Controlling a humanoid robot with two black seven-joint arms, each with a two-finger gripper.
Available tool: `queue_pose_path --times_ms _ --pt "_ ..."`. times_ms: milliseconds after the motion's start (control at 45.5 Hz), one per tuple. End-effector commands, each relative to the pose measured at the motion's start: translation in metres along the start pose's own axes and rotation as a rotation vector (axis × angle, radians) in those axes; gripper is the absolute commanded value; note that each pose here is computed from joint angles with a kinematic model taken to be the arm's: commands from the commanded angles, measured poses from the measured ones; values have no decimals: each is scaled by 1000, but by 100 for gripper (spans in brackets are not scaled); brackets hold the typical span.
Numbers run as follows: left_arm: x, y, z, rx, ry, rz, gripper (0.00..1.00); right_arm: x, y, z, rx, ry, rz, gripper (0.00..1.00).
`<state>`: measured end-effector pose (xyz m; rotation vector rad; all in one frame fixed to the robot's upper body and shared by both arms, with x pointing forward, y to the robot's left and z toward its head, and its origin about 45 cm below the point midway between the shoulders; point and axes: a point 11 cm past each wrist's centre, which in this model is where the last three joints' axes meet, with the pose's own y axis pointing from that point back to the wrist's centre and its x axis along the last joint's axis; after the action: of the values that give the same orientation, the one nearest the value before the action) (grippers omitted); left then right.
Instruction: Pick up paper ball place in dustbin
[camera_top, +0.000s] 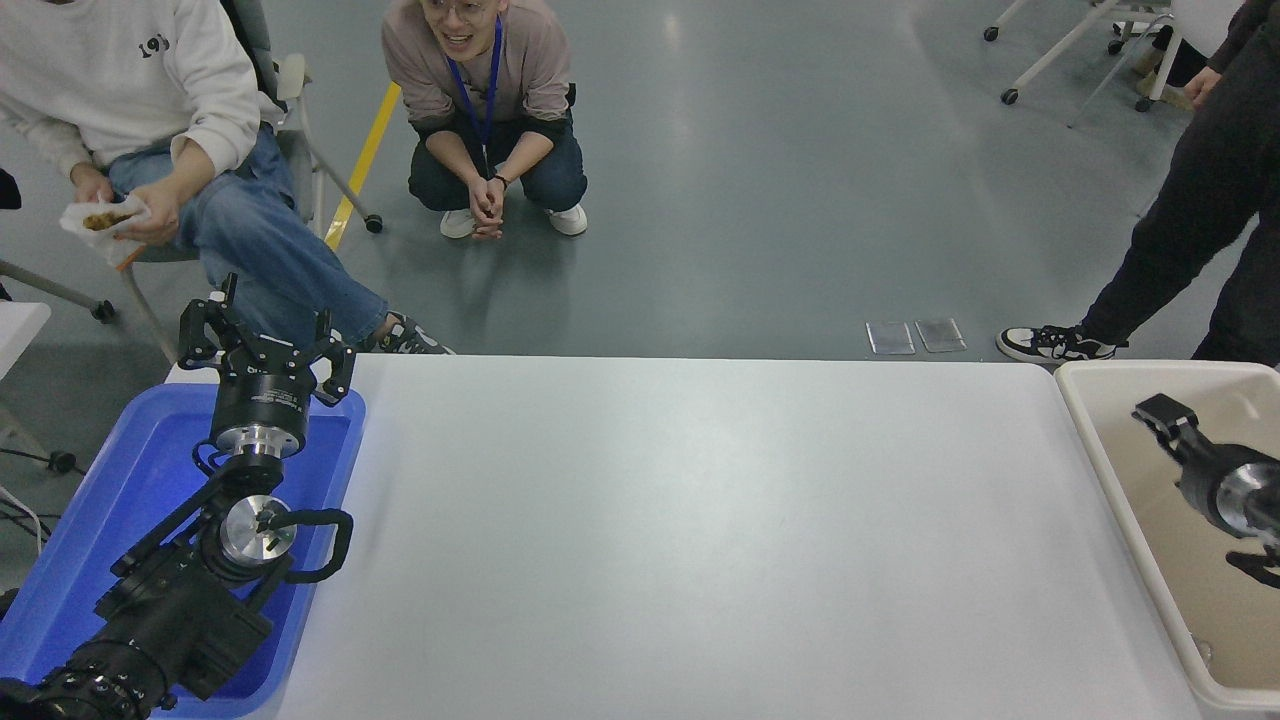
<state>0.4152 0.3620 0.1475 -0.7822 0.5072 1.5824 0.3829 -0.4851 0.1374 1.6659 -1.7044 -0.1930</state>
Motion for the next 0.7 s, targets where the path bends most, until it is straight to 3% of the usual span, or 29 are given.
queue_pose_path --times_ms 0,132,308,549,681 --pt "0 0 0 -1 0 0 99 -27 8 -96 251 -313 -110 100" --pt "0 0 0 -1 0 0 99 -42 14 -133 367 -529 -177 100" --pt "0 0 0 -1 0 0 99 -97 9 -132 388 -878 -343 100" --pt "0 0 0 -1 0 0 99 -155 8 -121 391 -1065 -500 100" --pt "0 0 0 -1 0 0 99 -166 7 -102 379 -1148 -533 100"
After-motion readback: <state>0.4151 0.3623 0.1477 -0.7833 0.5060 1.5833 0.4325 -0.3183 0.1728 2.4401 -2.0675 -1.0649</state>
